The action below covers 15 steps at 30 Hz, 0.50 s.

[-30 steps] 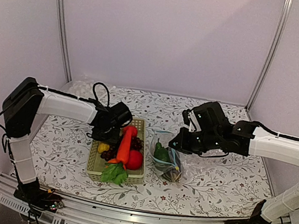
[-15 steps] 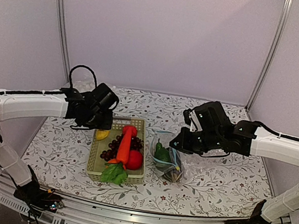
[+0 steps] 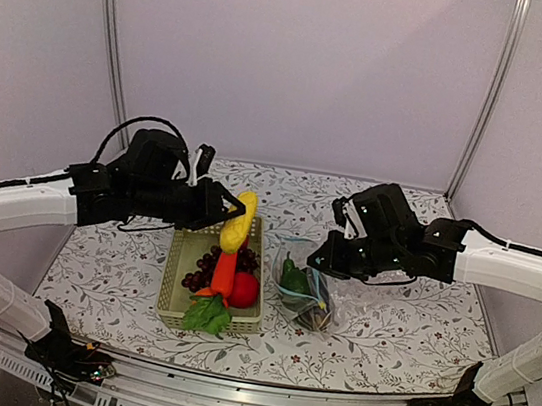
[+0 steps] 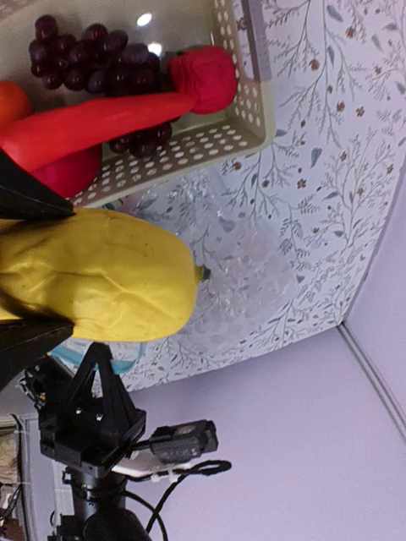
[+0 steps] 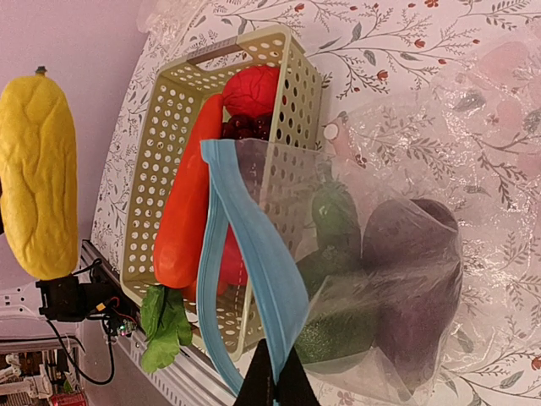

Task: Place the food in the zip-top bag and seal the zipper
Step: Place the fake fruit in the zipper food storage bag.

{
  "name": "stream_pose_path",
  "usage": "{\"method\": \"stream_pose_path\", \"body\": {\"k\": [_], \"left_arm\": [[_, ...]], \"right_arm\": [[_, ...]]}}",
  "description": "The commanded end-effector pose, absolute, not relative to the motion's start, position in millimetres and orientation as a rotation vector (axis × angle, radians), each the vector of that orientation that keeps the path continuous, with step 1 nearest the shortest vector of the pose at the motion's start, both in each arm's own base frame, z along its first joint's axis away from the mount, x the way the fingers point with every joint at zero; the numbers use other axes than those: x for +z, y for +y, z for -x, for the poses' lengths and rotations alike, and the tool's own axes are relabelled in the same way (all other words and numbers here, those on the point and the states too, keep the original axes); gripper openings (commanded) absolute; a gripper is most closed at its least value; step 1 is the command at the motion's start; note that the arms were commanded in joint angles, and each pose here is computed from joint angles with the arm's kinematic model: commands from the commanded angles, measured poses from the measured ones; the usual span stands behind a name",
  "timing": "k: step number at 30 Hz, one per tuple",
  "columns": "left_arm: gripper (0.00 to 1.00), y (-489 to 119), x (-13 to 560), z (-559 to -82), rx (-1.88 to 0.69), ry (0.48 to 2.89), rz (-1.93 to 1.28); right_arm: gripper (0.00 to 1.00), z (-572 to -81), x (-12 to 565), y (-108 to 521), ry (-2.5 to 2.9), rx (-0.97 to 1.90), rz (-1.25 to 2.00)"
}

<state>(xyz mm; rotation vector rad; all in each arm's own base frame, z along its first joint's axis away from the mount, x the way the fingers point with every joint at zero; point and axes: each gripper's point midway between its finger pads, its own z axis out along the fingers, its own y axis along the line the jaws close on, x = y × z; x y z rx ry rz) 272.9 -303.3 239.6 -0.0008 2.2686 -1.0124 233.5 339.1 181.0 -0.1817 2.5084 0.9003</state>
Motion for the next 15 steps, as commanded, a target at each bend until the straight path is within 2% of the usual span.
{"method": "stream_pose_path", "body": {"k": [1,8,15], "left_arm": [[0.34,-356.7,241.8,-226.7,-1.393,2.335,-0.087],[0.34,-394.3,233.2,-195.0,-1.587,2.395,-0.145],[0.34,-403.5,196.7,-189.9,-1.575,2.491,-0.118]], "right_arm": [[0.0,-233.7,198.8,342.2,2.467,0.929,0.188],[0.0,-237.4,202.3,344.6,2.451,0.925,0.184],[0.0,-241.3,211.4,347.7,2.421,0.927,0.188]]}}
